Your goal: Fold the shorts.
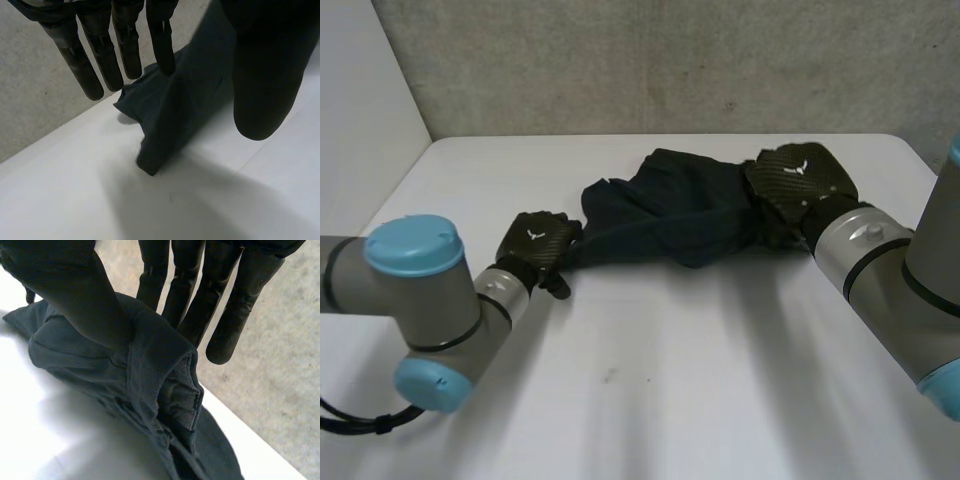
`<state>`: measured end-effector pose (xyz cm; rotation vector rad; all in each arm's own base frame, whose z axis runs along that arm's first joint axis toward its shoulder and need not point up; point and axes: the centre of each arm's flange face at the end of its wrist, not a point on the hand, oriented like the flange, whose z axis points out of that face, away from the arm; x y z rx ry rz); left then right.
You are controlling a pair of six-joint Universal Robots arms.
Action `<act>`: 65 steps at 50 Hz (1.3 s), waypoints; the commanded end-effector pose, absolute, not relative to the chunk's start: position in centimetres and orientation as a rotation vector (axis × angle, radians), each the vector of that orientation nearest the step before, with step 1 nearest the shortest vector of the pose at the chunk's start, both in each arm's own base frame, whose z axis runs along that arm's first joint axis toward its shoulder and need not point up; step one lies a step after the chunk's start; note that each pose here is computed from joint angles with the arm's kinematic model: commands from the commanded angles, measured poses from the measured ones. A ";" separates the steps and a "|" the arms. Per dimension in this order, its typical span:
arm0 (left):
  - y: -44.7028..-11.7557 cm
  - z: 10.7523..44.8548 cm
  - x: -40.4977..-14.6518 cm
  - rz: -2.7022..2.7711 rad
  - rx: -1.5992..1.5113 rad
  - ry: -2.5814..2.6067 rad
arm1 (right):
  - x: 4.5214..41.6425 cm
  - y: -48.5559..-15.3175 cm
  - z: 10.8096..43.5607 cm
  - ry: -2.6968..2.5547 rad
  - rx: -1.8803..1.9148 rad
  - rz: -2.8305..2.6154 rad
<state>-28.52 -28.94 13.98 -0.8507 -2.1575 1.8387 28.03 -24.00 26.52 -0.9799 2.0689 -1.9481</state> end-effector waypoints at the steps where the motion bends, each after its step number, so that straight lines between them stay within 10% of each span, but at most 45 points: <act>1: -31.0 13.3 -29.5 1.864 -0.841 -2.141 | 28.5 -23.4 27.8 2.022 -0.985 -1.973; 30: -33.0 13.6 -29.3 1.948 -0.761 -2.277 | 27.5 -23.1 27.6 2.090 -0.987 -1.936; 43: -23.4 25.6 -24.4 2.240 -1.078 -2.161 | 25.8 -20.2 26.3 2.233 -1.153 -1.759; 65: -9.1 27.4 -20.3 1.866 -1.593 -2.166 | 19.6 -13.5 27.1 2.373 -1.546 -1.592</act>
